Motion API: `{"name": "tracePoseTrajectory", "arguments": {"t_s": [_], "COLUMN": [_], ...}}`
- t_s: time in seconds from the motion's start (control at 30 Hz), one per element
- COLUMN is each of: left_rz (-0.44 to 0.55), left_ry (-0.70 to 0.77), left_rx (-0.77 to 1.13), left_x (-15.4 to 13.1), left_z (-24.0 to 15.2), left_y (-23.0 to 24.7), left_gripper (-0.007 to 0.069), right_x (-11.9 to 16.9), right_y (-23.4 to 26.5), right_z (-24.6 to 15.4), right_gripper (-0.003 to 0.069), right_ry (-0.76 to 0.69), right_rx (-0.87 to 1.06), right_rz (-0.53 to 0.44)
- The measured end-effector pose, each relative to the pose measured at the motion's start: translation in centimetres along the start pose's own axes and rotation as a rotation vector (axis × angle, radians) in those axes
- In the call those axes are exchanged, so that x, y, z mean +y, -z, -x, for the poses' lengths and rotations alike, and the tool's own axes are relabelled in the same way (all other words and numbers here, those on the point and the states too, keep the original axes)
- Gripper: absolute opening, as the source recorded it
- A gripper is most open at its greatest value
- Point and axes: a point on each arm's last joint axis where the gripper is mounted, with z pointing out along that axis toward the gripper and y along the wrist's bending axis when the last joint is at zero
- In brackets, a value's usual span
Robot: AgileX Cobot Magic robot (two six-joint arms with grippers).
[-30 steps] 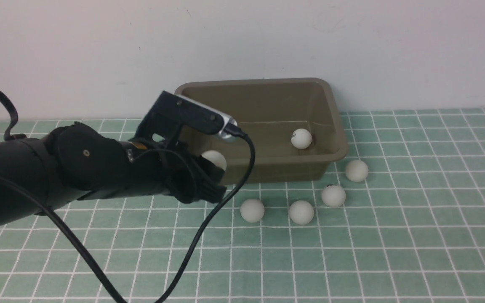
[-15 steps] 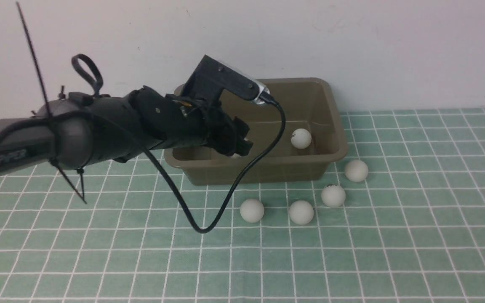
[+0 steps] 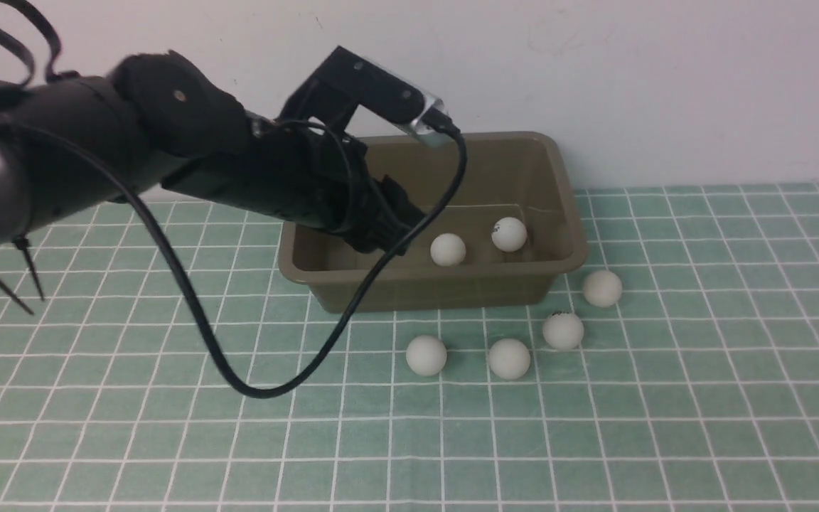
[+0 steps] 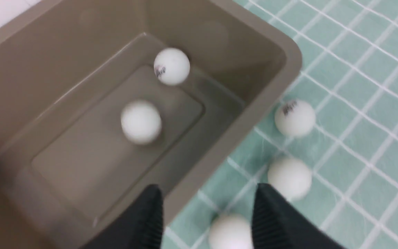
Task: Put the table tennis balls in the box on the green coffee tablecloth.
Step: 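Reach for and grasp a ping pong ball on the table beside the basket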
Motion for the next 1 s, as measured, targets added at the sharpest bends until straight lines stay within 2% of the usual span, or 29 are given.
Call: {"name": "tracePoseTrajectory", "arguments": {"t_s": [0.07, 0.2, 0.53, 0.73, 1.0], "left_rz": [0.007, 0.031, 0.005, -0.014, 0.011], "left_ry": [0.001, 0.039, 0.12, 0.133, 0.122], "left_rx": [0.025, 0.088, 0.239, 0.308, 0.267], "left_x": [0.2, 0.3, -1.1, -1.9, -5.2], "left_z": [0.1, 0.0, -0.9, -1.9, -7.3], "left_y": [2.0, 5.0, 8.2, 7.7, 3.0], "left_gripper": [0.0272, 0.0208, 0.0195, 0.0195, 0.0195], "right_x": [0.0, 0.0, 0.0, 0.0, 0.0], "right_y": [0.0, 0.0, 0.0, 0.0, 0.0], "right_z": [0.0, 0.0, 0.0, 0.0, -0.1], "right_gripper": [0.0494, 0.0494, 0.0494, 0.0494, 0.0494], "right_ry": [0.0, 0.0, 0.0, 0.0, -0.001], "right_rx": [0.0, 0.0, 0.0, 0.0, 0.002], "right_rz": [0.0, 0.0, 0.0, 0.0, 0.0]}}
